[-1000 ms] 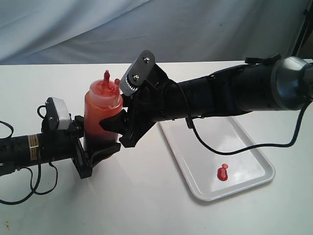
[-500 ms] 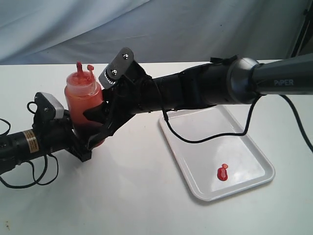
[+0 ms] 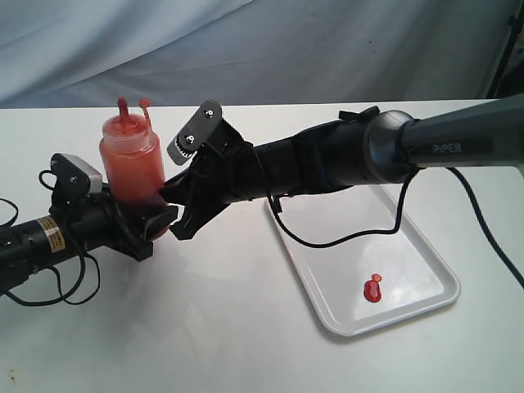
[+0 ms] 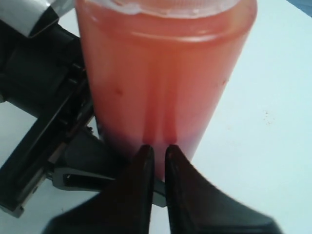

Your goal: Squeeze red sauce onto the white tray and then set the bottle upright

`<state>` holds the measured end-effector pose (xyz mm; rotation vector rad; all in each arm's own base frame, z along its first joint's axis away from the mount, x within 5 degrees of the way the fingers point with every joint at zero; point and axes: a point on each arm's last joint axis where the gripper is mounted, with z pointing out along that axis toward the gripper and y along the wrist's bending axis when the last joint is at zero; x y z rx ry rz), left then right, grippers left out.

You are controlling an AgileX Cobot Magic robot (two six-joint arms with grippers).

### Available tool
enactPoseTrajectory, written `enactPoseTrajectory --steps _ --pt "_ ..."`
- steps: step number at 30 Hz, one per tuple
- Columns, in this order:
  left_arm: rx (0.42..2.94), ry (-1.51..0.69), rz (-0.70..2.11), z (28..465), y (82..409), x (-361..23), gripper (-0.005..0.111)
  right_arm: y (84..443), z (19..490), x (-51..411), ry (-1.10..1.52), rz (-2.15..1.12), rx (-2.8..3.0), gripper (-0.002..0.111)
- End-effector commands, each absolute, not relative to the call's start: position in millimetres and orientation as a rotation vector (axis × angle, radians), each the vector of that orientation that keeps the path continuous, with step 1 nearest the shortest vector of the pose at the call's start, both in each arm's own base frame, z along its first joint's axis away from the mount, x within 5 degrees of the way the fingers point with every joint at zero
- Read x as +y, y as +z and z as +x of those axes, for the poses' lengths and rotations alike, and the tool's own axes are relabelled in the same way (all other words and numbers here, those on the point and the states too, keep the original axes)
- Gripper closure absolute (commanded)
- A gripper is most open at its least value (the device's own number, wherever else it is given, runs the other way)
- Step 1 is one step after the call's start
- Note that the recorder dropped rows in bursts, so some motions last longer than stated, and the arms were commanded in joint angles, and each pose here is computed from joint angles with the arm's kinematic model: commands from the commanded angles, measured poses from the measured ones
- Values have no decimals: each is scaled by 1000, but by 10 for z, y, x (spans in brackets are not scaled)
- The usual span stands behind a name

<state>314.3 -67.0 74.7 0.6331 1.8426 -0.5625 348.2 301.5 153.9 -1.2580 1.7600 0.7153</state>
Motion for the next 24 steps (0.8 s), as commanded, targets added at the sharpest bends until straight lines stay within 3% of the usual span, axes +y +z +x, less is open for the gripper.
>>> enactPoseTrajectory --steps 1,21,24 --pt "1748 -642 709 3108 751 -784 107 1586 3438 3083 759 -1256 1735 100" --pt "1765 -600 705 3125 735 -761 107 1363 3422 3108 786 -1310 1734 100" --pt "1789 -595 705 3123 717 -755 107 1363 3422 3108 782 -1316 1729 87"
